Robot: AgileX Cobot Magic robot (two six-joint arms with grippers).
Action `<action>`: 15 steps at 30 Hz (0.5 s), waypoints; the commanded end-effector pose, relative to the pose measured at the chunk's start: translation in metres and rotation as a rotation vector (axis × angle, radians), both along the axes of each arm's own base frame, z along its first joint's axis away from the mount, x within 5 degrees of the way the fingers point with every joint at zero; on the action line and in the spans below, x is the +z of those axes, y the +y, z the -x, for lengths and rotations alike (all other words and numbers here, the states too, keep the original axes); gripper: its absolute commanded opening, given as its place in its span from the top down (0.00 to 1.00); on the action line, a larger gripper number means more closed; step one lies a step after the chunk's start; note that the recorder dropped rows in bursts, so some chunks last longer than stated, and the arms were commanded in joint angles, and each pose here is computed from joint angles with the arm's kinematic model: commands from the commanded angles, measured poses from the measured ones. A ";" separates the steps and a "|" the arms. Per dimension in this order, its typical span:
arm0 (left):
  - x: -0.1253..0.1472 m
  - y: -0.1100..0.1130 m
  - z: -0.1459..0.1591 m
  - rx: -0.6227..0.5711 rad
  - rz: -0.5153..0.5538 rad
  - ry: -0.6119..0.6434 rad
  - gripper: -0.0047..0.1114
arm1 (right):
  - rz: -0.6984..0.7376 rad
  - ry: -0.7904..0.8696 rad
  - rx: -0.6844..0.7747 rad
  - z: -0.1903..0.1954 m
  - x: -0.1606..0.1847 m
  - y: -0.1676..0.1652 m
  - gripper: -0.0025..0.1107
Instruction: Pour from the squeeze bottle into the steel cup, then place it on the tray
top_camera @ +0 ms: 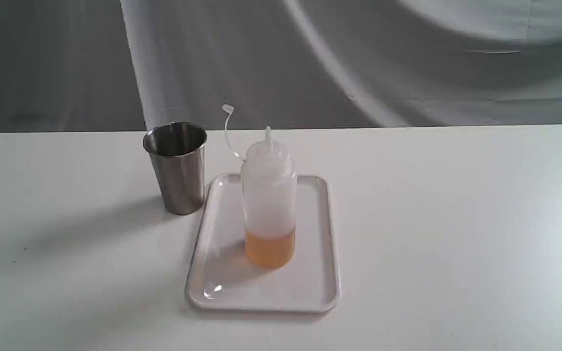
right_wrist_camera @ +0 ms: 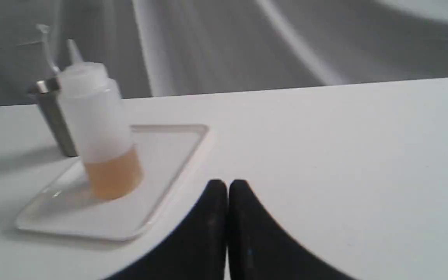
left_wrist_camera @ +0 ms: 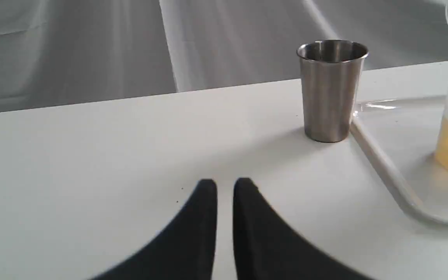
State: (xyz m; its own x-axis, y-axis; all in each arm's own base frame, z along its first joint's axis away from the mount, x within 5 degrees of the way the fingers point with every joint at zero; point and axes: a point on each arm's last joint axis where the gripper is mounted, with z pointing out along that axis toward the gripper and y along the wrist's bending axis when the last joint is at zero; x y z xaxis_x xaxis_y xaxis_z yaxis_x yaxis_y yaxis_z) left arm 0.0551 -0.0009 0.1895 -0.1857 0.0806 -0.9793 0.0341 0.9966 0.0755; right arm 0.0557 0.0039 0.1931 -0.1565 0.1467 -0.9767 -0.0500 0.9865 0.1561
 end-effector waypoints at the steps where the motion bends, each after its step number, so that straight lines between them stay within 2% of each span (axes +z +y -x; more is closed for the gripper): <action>1: 0.000 0.000 0.000 0.001 -0.003 -0.011 0.89 | -0.006 0.034 -0.098 0.001 -0.004 -0.005 0.98; 9: 0.000 0.000 0.000 0.001 -0.003 -0.011 0.89 | -0.029 0.045 -0.270 0.002 -0.005 -0.014 0.98; 15: 0.000 0.000 0.000 0.001 -0.003 -0.011 0.89 | -0.033 0.048 -0.340 0.003 -0.006 -0.018 0.98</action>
State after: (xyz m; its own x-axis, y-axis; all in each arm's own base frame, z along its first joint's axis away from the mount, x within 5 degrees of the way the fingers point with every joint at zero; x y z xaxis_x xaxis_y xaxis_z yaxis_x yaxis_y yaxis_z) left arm 0.0551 -0.0009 0.1895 -0.1856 0.0823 -0.9792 0.0344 0.9964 0.0772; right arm 0.0533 -0.0136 0.1885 -0.1440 0.2211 -0.9646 0.2751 0.9452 0.1756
